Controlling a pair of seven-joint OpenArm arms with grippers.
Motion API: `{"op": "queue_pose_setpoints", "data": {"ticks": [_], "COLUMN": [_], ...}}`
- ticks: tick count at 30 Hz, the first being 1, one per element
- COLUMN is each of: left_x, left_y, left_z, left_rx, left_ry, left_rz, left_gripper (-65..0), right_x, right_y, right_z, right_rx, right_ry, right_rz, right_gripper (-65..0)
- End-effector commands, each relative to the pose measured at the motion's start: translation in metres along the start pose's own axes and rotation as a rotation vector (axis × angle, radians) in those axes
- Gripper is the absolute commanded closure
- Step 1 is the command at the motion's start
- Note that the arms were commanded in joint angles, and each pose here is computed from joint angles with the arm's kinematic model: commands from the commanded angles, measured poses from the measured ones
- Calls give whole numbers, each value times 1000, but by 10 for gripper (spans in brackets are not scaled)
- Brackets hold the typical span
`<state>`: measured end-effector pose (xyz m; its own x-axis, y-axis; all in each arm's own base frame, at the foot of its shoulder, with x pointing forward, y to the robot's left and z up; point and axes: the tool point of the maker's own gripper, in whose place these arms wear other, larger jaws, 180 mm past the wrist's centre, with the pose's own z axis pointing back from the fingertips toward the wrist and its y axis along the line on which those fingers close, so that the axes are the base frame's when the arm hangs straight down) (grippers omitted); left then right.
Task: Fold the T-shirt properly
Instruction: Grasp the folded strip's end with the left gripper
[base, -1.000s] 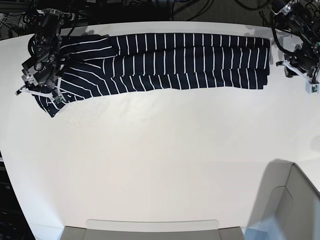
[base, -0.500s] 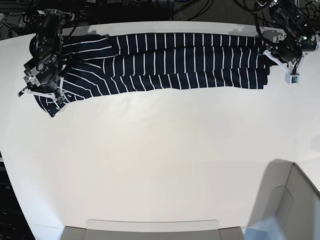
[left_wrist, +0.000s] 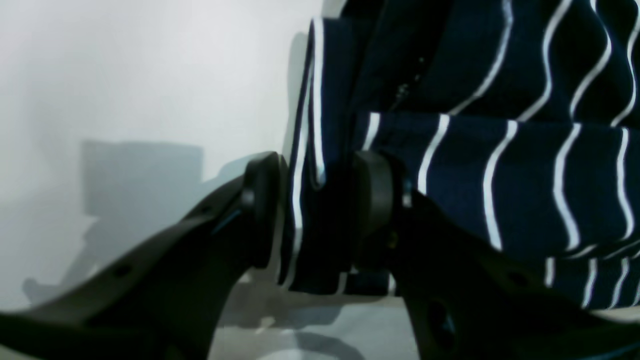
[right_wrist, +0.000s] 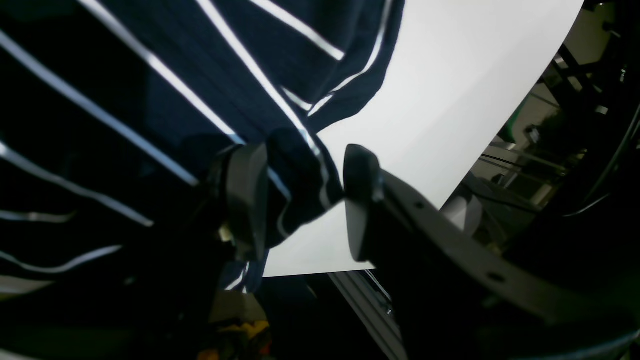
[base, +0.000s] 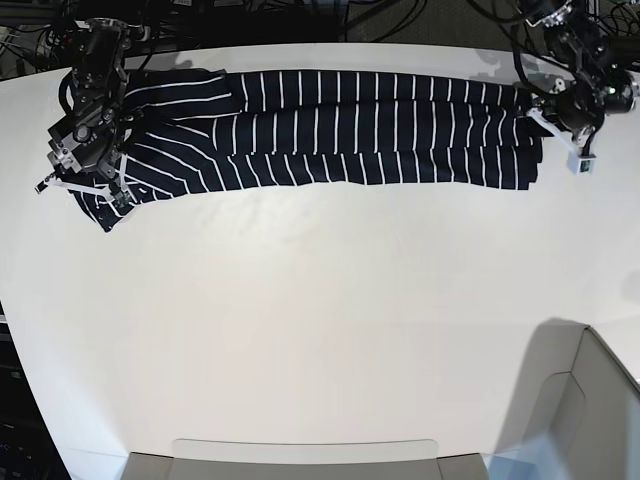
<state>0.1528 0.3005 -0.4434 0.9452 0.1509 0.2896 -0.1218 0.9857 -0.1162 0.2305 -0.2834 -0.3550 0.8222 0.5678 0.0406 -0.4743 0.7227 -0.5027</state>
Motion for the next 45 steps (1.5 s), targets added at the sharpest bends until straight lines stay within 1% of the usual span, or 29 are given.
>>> {"op": "queue_pose_setpoints", "data": {"ticks": [1, 5, 7, 8, 11, 13, 14, 15, 18, 20, 21, 26, 29, 31, 35, 38, 43, 45], "left_x": [-13, -16, -23, -27, -29, -30, -30, -30, -30, -28, -27, 10, 19, 28, 39, 51, 68, 72], "left_y": [1, -8, -15, -19, -29, -36, -37, -37, -37, -30, -16, 42, 70, 78, 89, 102, 116, 124], "left_z": [-1, -9, -17, -22, -27, -30, -30, -30, -30, -27, -21, 7, 16, 15, 19, 31, 47, 59], "left_rx": [20, -6, -31, -46, -69, -79, -81, -79, -81, -68, -41, 65, 95, 87, 95, 126, 158, 184], "left_ry": [61, 85, 117, 134, 155, 171, 173, 173, 173, 159, 144, 10, -21, -29, -40, -62, -95, -132], "left_rz": [-13, -32, -39, -42, -73, -98, -103, -102, -107, -80, -48, 90, 146, 169, 173, 159, 150, 167], "left_gripper": [-248, -248, -244, -232, -146, -73, -23, 0, 0, 0, 0, 0, 0, 0, 0, 0, 0, 0], "right_x": [1, 1, 1, 2, 2, 2, 2, 2, 2, 2, 2, 3, 10, 10, 14, 16, 17, 16], "right_y": [-12, -12, -12, -12, -12, -12, -12, -12, -12, -12, -13, -14, -12, -10, -15, -17, -17, -16], "right_z": [5, 5, 5, 5, 5, 5, 5, 5, 5, 5, 5, 7, 8, 8, 12, 17, 18, 17], "right_rx": [-35, -35, -35, -35, -35, -35, -35, -35, -34, -36, -36, -39, -31, -19, -23, -26, -24, -23], "right_ry": [-1, -1, -1, -2, -2, -2, -2, -2, -3, -4, -5, -12, -29, -34, -57, -78, -82, -80], "right_rz": [7, 7, 7, 7, 7, 7, 7, 7, 7, 5, 3, -3, -26, -54, -132, -189, -195, -194], "right_gripper": [-253, -253, -253, -253, -253, -253, -253, -253, -253, -253, -253, -253, -253, -253, -253, -253, -253, -253]}}
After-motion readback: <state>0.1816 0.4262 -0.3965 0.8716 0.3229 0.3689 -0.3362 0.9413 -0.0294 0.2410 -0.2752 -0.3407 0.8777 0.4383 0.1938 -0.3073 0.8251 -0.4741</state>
